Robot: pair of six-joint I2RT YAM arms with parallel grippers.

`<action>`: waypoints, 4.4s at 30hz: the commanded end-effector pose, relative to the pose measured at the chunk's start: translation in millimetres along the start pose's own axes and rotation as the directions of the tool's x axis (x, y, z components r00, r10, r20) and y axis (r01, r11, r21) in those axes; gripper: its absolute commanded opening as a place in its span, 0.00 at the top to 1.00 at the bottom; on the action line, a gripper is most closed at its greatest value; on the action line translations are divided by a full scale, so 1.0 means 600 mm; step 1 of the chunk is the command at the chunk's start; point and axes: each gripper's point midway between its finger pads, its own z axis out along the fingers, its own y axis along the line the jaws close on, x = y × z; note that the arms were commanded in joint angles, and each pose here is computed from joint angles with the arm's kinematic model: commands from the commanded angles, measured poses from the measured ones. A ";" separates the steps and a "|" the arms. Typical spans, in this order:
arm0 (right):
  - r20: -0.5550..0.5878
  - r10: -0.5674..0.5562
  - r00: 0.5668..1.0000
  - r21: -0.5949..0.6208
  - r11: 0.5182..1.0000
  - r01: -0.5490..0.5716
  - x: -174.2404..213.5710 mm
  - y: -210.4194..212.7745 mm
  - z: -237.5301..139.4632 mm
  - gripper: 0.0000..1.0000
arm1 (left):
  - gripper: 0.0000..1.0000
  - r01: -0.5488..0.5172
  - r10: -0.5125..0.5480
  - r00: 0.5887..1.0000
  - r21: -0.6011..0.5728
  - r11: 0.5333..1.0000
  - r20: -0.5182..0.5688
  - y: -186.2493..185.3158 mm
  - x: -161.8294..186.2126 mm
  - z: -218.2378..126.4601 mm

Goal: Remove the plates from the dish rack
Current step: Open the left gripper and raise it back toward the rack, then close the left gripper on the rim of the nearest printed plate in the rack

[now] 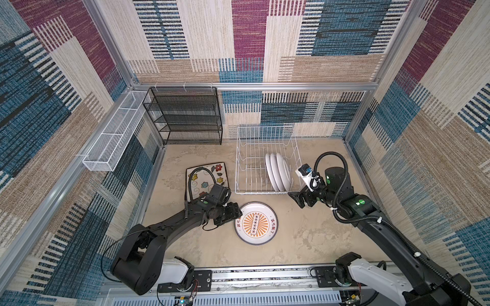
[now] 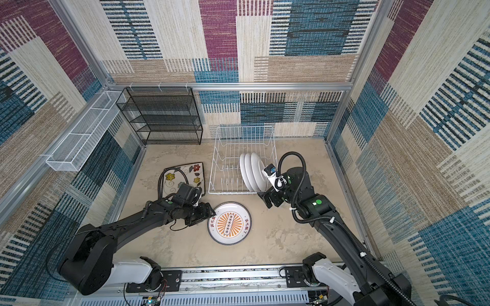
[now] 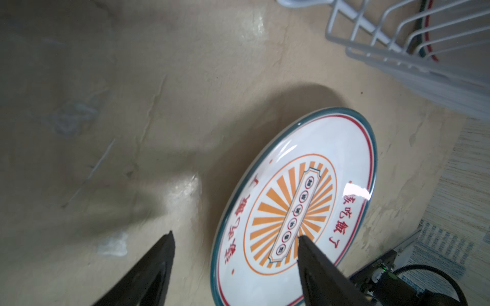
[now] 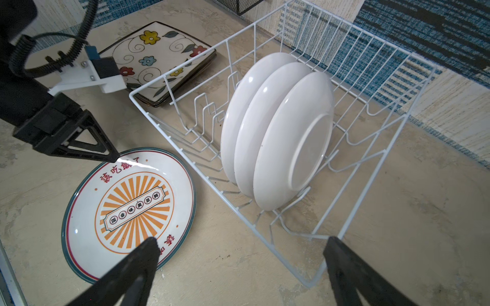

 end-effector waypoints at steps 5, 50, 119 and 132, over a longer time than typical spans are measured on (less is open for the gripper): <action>0.070 0.073 0.995 0.078 0.994 -0.078 -0.035 -0.024 -0.015 0.01 | 0.13 -0.127 0.117 0.974 0.039 0.991 0.196 -0.048 -0.040 -0.125; 0.149 0.330 0.932 0.127 0.929 -0.349 -0.082 -0.066 -0.004 0.01 | 0.44 -0.337 0.319 0.939 0.157 0.928 0.131 -0.349 -0.249 -0.009; 0.174 0.312 0.934 0.154 0.928 -0.338 -0.086 -0.079 -0.020 0.01 | 1.00 -0.162 0.142 0.986 0.342 0.926 0.081 -0.412 -0.261 0.070; 0.211 0.303 0.929 0.154 0.928 -0.338 -0.103 -0.080 -0.039 0.01 | 1.00 -0.189 0.158 0.981 0.365 0.912 0.114 -0.427 -0.260 0.026</action>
